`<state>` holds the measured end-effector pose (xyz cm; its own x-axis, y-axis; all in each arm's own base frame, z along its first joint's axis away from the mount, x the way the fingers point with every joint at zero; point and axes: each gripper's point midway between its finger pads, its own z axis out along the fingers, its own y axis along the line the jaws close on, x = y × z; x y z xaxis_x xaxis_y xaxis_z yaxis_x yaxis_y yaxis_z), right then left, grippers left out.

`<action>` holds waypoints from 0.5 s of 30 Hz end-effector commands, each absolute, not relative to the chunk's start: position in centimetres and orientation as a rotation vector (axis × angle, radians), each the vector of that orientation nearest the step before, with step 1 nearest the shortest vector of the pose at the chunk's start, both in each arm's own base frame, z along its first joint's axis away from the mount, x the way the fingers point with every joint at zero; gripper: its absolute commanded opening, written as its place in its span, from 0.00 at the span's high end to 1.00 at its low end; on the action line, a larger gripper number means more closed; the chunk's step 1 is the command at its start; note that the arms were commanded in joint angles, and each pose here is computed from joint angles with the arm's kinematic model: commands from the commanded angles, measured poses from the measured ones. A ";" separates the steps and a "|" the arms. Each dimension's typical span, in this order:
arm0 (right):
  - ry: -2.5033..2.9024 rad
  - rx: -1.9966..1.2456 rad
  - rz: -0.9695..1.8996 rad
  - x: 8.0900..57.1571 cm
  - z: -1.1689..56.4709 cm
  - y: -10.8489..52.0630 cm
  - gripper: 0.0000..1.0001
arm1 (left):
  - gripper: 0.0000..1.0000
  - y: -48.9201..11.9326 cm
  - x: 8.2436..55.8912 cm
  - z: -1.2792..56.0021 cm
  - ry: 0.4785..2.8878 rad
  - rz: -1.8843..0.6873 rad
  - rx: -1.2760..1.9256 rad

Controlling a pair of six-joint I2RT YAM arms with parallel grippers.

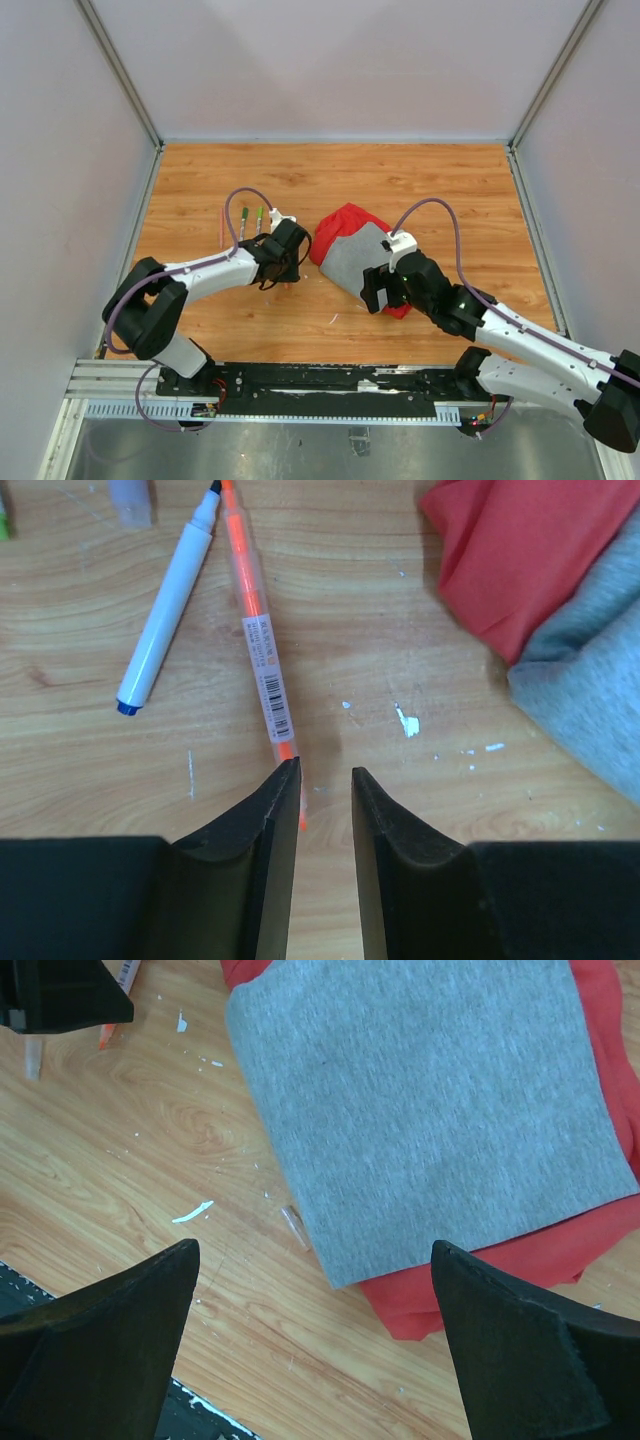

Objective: Insert the pens into the pen caps
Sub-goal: Pick up the pen from the center of the board.

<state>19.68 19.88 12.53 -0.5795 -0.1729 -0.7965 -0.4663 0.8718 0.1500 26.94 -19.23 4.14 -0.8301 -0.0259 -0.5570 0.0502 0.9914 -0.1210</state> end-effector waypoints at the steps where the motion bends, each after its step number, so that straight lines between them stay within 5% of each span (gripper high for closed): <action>1: 2.230 -0.435 0.451 19.1 11.5 19.6 0.02 | 0.68 -20.4 28.8 4.6 2.496 -0.149 -0.050; 15: 2.255 -0.442 0.461 19.0 10.7 20.0 0.02 | 0.62 -18.8 30.3 6.3 2.416 -0.042 -0.112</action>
